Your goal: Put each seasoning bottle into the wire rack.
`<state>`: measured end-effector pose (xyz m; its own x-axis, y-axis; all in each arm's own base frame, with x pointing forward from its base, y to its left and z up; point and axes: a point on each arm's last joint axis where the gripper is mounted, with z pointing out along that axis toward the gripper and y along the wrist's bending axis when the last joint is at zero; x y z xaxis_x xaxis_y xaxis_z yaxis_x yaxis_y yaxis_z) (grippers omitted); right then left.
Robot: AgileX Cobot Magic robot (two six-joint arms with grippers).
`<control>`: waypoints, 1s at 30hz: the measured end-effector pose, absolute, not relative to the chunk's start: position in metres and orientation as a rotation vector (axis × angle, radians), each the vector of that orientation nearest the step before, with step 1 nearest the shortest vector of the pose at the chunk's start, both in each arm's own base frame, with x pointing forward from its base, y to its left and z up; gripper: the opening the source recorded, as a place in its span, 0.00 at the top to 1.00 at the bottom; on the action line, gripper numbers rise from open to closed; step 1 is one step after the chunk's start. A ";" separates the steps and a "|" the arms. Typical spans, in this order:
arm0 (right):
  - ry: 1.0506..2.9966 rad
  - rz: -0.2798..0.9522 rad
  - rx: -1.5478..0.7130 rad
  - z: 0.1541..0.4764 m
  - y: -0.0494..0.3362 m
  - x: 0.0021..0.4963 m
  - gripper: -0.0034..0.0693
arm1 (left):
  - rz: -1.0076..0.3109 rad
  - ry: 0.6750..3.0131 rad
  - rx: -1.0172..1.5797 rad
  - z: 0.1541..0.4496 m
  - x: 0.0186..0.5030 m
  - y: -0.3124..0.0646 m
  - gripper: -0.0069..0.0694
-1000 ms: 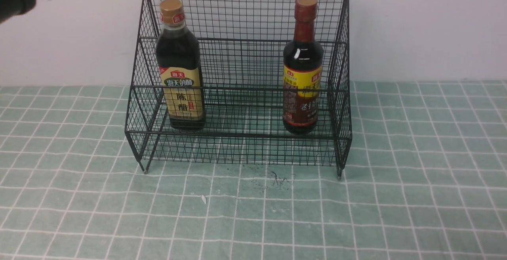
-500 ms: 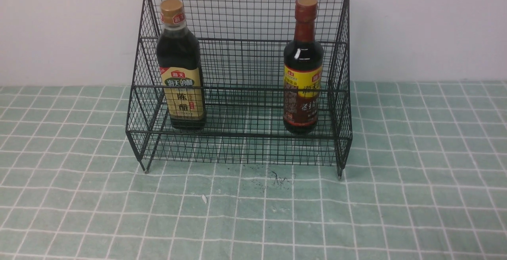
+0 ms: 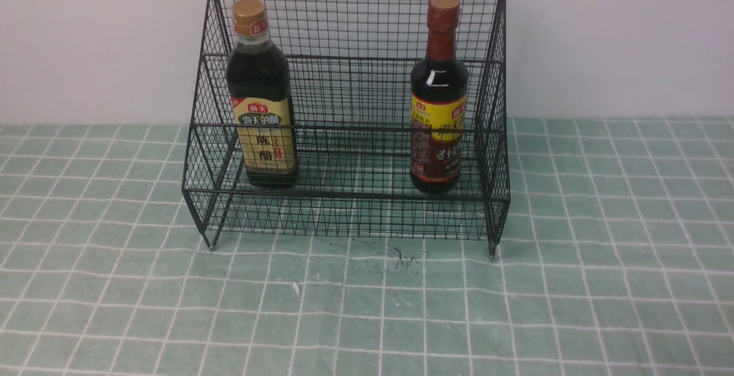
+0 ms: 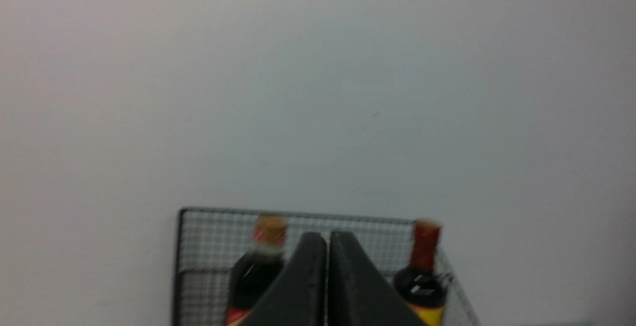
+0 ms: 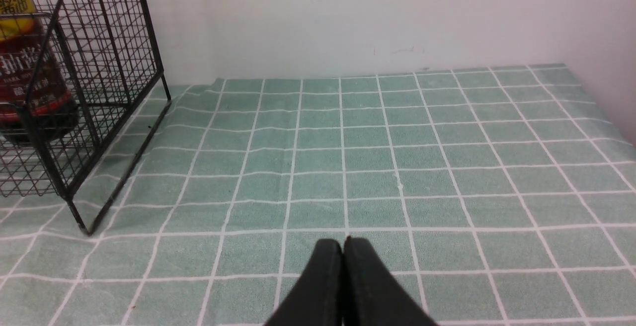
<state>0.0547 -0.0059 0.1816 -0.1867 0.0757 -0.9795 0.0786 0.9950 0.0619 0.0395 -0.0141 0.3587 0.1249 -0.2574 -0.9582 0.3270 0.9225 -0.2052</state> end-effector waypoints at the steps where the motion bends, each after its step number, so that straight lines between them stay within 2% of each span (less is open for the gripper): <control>1: 1.760 -0.003 0.114 0.182 -0.006 0.055 0.97 | -0.412 1.396 0.061 0.353 0.041 -0.014 0.92; 2: 1.760 -0.003 0.114 0.182 -0.006 0.055 0.97 | -0.346 1.442 0.043 0.327 0.043 -0.012 0.92; 8: 1.760 -0.003 0.114 0.182 -0.006 0.055 0.97 | -0.158 1.625 0.002 0.229 0.051 -0.006 0.92; 13: 1.761 -0.003 0.115 0.181 -0.006 0.055 0.97 | -0.122 1.766 0.023 0.182 0.055 -0.006 0.92; 17: 1.761 -0.003 0.115 0.181 -0.006 0.055 0.97 | -0.090 1.860 0.051 0.172 0.053 -0.005 0.92; 30: 1.761 -0.003 0.115 0.181 -0.006 0.055 0.97 | -0.084 1.867 0.056 0.171 0.053 -0.005 0.92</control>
<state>0.0547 -0.0059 0.1815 -0.1877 0.0758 -0.9793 0.0790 0.9950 0.0619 0.0526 -0.0052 0.1712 -0.2929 -0.0047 -0.9561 0.0816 0.9962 -0.0299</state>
